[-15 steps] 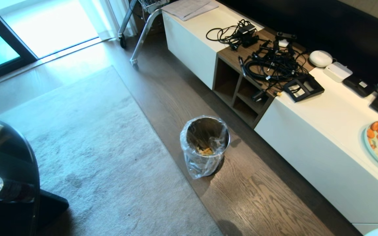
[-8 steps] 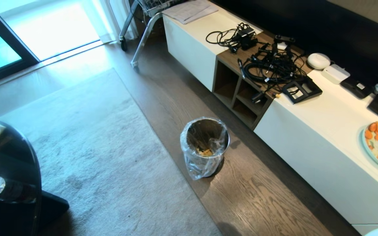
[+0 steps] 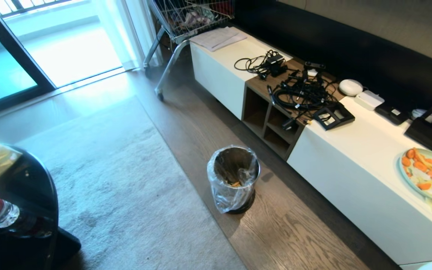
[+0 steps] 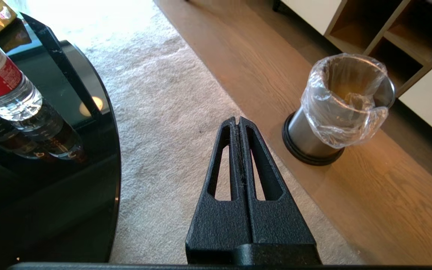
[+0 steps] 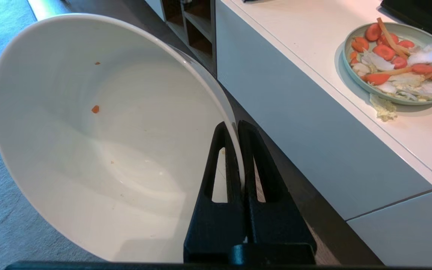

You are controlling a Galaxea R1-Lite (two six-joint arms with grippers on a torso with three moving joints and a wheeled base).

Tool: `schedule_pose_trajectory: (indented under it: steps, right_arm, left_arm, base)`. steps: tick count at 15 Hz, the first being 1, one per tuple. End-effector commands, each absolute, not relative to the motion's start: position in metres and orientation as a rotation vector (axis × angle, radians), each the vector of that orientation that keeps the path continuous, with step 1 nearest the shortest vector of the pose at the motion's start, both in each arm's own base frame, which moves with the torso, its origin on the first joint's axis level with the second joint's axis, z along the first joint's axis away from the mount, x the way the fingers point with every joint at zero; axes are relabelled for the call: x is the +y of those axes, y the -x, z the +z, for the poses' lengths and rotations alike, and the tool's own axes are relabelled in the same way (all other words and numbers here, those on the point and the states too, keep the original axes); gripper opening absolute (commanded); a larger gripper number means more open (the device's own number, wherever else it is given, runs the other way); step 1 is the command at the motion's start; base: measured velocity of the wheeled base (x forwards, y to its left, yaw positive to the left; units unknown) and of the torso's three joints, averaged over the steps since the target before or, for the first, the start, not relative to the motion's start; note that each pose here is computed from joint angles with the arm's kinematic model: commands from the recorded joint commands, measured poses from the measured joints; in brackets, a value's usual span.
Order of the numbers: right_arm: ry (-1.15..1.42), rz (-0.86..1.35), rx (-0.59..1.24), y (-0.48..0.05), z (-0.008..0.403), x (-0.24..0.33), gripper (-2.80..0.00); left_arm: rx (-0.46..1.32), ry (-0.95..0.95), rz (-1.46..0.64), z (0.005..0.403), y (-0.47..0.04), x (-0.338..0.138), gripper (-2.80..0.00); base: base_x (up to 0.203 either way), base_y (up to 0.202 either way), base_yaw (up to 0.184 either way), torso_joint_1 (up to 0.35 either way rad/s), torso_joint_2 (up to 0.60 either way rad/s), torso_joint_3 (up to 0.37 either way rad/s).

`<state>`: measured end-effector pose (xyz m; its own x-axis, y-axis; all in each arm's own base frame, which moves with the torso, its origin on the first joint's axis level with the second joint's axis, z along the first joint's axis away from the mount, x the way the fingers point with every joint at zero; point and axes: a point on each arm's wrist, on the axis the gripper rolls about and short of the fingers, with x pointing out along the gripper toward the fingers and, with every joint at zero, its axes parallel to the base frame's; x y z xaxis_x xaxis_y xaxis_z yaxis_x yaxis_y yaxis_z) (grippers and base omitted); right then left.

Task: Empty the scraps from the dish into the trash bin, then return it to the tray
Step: Put the bowl back to the table

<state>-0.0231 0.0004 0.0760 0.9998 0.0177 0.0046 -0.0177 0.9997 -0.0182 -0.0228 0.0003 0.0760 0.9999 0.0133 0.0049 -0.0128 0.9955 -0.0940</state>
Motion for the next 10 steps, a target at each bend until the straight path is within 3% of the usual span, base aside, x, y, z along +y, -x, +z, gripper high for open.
schedule_pose_trajectory:
  steps: [1, 10]
  right_arm:
    - [0.018, 0.018, -0.002, 0.0228, 0.0761, 0.0004, -2.80]
    - [0.018, 0.018, -0.003, 0.0229, 0.0761, 0.0004, -2.80]
  left_arm:
    - [-0.007, 0.095, 0.014, 0.0761, 0.0228, 0.0003, -2.80]
    - [-0.007, 0.095, 0.014, 0.0761, 0.0228, 0.0003, -2.80]
  base:
    - [0.000, 0.000, 0.000, 0.000, 0.00, 0.210]
    - [0.000, 0.000, 0.000, 0.001, 0.00, 0.201]
